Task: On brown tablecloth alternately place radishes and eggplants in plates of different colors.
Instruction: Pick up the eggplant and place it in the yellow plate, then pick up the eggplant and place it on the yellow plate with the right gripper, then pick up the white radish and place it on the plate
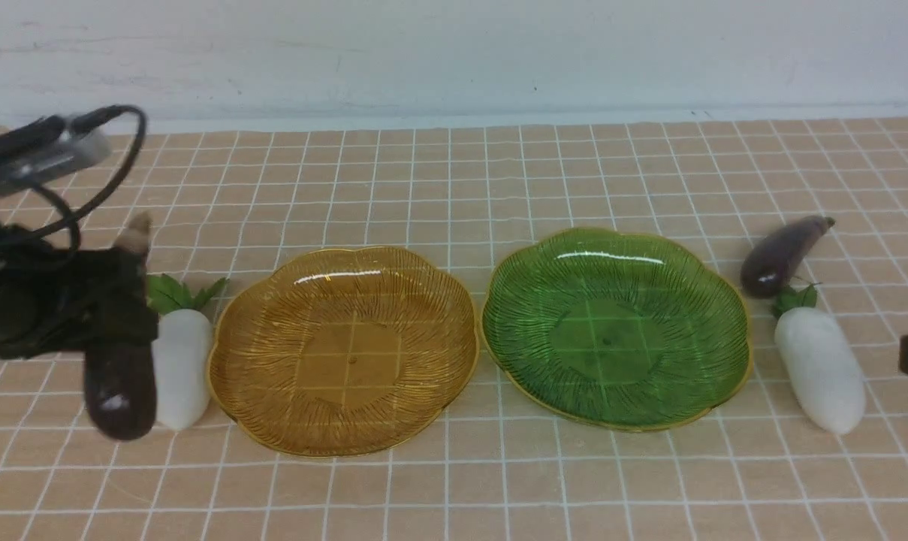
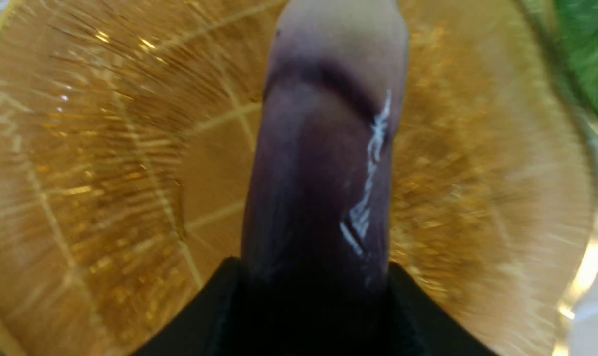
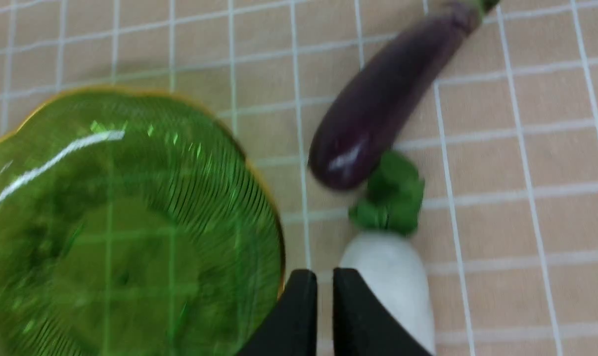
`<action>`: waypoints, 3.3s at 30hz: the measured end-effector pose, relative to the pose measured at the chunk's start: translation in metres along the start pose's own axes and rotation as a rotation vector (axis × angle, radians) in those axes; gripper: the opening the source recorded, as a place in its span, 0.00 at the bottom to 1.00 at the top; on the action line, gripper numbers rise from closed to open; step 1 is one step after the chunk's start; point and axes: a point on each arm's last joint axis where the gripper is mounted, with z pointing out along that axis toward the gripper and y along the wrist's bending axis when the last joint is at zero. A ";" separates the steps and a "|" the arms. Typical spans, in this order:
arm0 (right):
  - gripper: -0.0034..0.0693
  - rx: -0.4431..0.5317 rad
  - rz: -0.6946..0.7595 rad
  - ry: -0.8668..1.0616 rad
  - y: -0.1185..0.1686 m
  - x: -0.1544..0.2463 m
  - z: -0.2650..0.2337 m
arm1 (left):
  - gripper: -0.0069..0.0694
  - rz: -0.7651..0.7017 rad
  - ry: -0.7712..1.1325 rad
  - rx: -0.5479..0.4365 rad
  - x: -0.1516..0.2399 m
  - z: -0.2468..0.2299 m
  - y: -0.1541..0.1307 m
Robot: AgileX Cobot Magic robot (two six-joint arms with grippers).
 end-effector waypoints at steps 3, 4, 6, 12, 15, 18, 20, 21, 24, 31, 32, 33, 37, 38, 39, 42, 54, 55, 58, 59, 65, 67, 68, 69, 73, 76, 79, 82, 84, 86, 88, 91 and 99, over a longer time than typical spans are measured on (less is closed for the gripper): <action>0.18 0.013 0.002 0.003 -0.003 -0.019 0.038 | 0.53 0.011 0.018 -0.024 -0.005 0.013 0.005; 0.23 0.018 0.000 0.003 -0.004 -0.025 0.053 | 0.58 0.010 0.022 -0.033 -0.006 0.016 0.007; 0.35 0.026 -0.002 0.003 -0.007 -0.035 0.082 | 0.70 0.005 0.026 -0.048 -0.006 0.016 0.008; 0.74 0.047 0.045 0.041 -0.013 -0.047 0.143 | 0.92 -0.012 0.052 -0.081 -0.005 0.014 0.011; 0.86 0.103 0.087 0.061 -0.021 -0.047 0.167 | 0.87 -0.019 0.071 -0.075 -0.007 0.002 0.008; 0.89 0.149 0.137 0.093 -0.026 -0.044 0.184 | 0.74 -0.021 0.076 -0.070 -0.008 -0.013 0.005; 0.89 0.149 0.166 0.109 -0.028 -0.041 0.195 | 0.56 -0.017 0.077 -0.068 -0.007 -0.025 0.002; 0.89 0.143 0.180 0.118 -0.027 -0.040 0.199 | 0.51 -0.016 0.075 -0.067 -0.006 -0.029 0.001; 0.80 0.132 0.206 0.144 -0.027 -0.035 0.206 | 0.26 -0.001 0.046 -0.080 -0.005 -0.047 -0.001; 0.57 0.120 0.177 0.026 -0.016 -0.080 0.152 | 0.09 0.031 -0.056 -0.177 0.002 -0.102 -0.003; 0.57 0.095 0.173 -0.011 -0.008 -0.090 0.132 | 0.09 0.019 -0.075 -0.206 0.004 -0.112 0.000; 0.57 0.057 0.162 -0.043 0.003 -0.098 0.111 | 0.09 -0.007 -0.083 -0.233 0.007 -0.120 0.005; 0.57 -0.151 0.065 -0.043 0.067 -0.097 0.057 | 0.09 -0.147 -0.069 -0.275 0.023 -0.134 0.038; 0.57 -0.218 0.022 -0.004 0.092 -0.089 0.052 | 0.09 -0.191 -0.066 -0.282 0.028 -0.137 0.049; 0.57 -0.278 -0.017 0.033 0.115 -0.079 0.050 | 0.09 -0.233 -0.061 -0.275 0.033 -0.137 0.057; 0.57 -0.433 -0.153 0.159 0.191 -0.040 0.059 | 0.09 -0.339 -0.034 -0.238 0.051 -0.134 0.085; 0.64 -0.525 -0.227 0.269 0.279 0.035 0.131 | 0.09 -0.358 -0.038 -0.088 0.067 -0.113 0.090; 0.66 -0.519 -0.223 0.280 0.279 0.037 0.134 | 0.09 -0.357 -0.039 -0.088 0.067 -0.113 0.090; 0.75 -0.511 -0.216 0.302 0.278 0.041 0.141 | 0.09 -0.358 -0.041 -0.087 0.067 -0.113 0.090; 0.78 -0.510 -0.216 0.309 0.278 0.042 0.143 | 0.09 -0.359 -0.041 -0.086 0.067 -0.113 0.090; 0.88 -0.520 -0.234 0.342 0.279 0.039 0.135 | 0.09 -0.358 -0.047 -0.088 0.066 -0.113 0.090; 0.88 -0.522 -0.255 0.356 0.277 0.033 0.129 | 0.09 -0.361 -0.053 -0.094 0.065 -0.113 0.091; 0.87 -0.521 -0.284 0.361 0.274 0.024 0.117 | 0.11 -0.368 -0.053 -0.100 0.065 -0.111 0.093; 0.84 -0.512 -0.319 0.332 0.270 0.009 0.101 | 0.14 -0.376 -0.047 -0.102 0.065 -0.108 0.094; 0.71 -0.407 -0.408 0.111 0.245 -0.035 0.038 | 0.35 -0.435 -0.042 -0.111 0.059 -0.086 0.106; 0.62 -0.336 -0.434 -0.009 0.227 -0.046 -0.016 | 0.60 -0.465 -0.047 -0.123 0.053 -0.062 0.118; 0.57 -0.312 -0.449 -0.061 0.213 -0.043 -0.057 | 0.80 -0.484 -0.041 -0.135 0.051 -0.036 0.131; 0.54 -0.261 -0.468 -0.107 0.193 -0.035 -0.095 | 0.90 -0.497 -0.046 -0.147 0.049 -0.017 0.139; 0.54 -0.238 -0.477 -0.125 0.186 -0.032 -0.105 | 0.92 -0.502 -0.053 -0.155 0.048 -0.009 0.143; 0.54 -0.214 -0.485 -0.135 0.180 -0.029 -0.112 | 0.94 -0.509 -0.060 -0.162 0.048 0.005 0.149; 0.54 -0.200 -0.489 -0.139 0.177 -0.027 -0.115 | 0.94 -0.522 -0.053 -0.160 0.049 0.014 0.152; 0.54 -0.165 -0.498 -0.150 0.173 -0.028 -0.117 | 0.93 -0.543 -0.039 -0.151 0.051 0.027 0.155; 0.54 -0.076 -0.523 -0.177 0.166 -0.032 -0.115 | 0.61 -0.555 0.020 -0.132 0.051 0.037 0.157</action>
